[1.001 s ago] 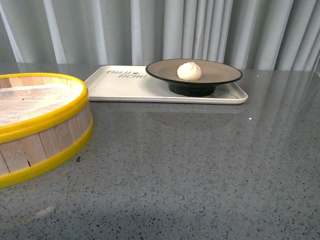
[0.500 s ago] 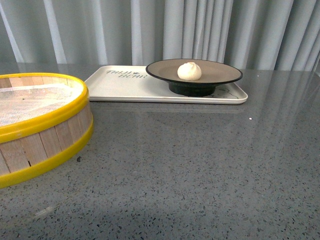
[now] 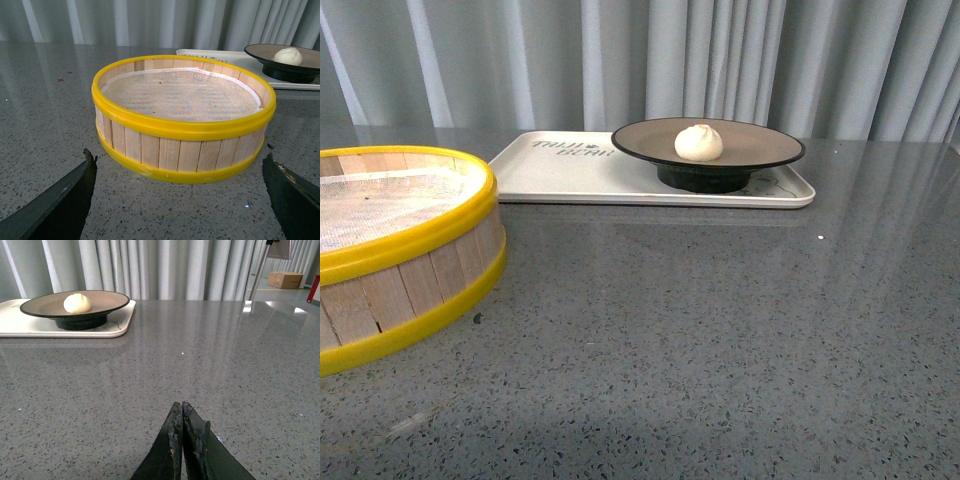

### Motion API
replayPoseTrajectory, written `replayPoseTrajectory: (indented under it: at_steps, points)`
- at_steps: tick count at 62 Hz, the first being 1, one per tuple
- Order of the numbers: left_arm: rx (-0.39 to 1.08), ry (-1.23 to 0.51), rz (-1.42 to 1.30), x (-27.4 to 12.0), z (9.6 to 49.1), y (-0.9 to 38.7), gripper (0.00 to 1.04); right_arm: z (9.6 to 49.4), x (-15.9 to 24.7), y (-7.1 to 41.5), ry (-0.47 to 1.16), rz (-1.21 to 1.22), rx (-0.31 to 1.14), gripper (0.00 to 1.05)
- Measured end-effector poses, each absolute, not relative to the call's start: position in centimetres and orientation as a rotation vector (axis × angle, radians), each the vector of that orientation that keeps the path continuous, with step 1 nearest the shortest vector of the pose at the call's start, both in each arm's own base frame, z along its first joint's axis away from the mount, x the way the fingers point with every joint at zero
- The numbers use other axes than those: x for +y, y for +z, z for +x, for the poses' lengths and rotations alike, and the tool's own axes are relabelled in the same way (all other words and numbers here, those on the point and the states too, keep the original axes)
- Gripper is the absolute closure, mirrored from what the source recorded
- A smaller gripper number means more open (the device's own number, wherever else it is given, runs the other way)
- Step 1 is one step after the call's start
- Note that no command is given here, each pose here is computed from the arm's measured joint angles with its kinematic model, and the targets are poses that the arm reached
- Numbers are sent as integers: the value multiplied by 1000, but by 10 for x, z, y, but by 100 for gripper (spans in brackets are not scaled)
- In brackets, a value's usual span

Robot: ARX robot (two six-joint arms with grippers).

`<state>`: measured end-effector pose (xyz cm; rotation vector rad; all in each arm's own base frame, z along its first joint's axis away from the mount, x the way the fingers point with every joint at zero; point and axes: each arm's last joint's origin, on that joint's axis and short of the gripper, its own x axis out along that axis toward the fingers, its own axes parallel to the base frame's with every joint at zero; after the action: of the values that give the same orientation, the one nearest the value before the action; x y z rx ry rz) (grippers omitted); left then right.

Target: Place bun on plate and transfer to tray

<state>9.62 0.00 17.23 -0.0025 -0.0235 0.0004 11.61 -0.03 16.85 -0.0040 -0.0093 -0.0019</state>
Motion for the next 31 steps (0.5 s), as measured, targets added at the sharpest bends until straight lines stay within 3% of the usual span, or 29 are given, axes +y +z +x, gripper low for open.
replayPoseTrajectory:
  at_steps: [31]
  points:
    - [-23,0,-2,0,96,172,7,105,0,166,-2,-4,10,103]
